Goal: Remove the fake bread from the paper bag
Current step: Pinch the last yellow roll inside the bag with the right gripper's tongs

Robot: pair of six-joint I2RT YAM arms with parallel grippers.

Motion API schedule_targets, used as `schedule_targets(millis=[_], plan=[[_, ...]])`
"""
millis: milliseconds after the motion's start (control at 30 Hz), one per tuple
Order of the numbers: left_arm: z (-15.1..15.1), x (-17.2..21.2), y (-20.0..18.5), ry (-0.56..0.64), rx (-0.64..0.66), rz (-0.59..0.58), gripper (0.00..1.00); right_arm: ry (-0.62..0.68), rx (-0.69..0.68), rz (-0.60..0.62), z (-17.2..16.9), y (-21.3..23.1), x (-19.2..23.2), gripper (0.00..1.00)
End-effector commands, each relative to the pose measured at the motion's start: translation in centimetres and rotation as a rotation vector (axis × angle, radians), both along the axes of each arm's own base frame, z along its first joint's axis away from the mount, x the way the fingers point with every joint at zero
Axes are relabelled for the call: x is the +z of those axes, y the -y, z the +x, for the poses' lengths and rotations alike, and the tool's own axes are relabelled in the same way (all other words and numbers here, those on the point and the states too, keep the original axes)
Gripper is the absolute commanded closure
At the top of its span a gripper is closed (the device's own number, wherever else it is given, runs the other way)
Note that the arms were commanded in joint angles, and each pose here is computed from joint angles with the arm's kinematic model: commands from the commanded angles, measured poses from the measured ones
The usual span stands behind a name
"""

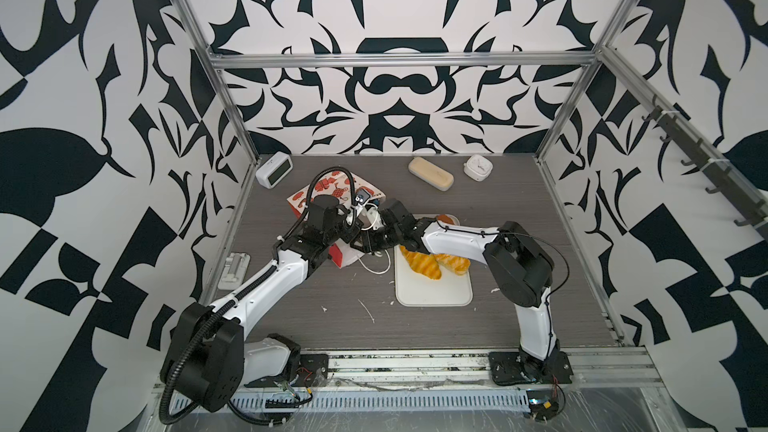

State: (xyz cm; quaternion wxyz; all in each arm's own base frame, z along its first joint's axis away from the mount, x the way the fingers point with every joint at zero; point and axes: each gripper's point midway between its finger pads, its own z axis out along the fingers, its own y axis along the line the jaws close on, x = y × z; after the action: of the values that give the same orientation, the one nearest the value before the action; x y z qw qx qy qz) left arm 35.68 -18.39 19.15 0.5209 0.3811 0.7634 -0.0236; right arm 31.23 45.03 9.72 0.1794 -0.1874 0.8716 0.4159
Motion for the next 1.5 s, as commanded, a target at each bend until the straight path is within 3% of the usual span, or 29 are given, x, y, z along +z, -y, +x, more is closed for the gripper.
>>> schedule_targets(millis=[0, 367, 667, 900, 1467], plan=[[-0.3, -0.1, 0.8, -0.004, -0.038, -0.019, 1.00, 0.060, 0.047, 0.114, 0.4, -2.0, 4.4, 0.53], [-0.3, -0.1, 1.1, -0.010, -0.051, -0.028, 1.00, 0.027, 0.134, 0.095, -0.3, -3.7, 3.8, 0.56], [-0.5, 0.0, 0.8, -0.006, -0.043, -0.025, 1.00, 0.037, 0.123, 0.107, -0.4, -3.3, 3.8, 0.77], [-0.6, -0.2, 0.6, -0.001, -0.038, -0.016, 1.00, 0.046, 0.075, 0.101, -1.0, -0.8, 4.1, 0.88], [-0.2, 0.4, -0.2, 0.012, -0.015, 0.010, 1.00, 0.081, 0.015, 0.012, -3.8, 4.8, 4.8, 0.92]])
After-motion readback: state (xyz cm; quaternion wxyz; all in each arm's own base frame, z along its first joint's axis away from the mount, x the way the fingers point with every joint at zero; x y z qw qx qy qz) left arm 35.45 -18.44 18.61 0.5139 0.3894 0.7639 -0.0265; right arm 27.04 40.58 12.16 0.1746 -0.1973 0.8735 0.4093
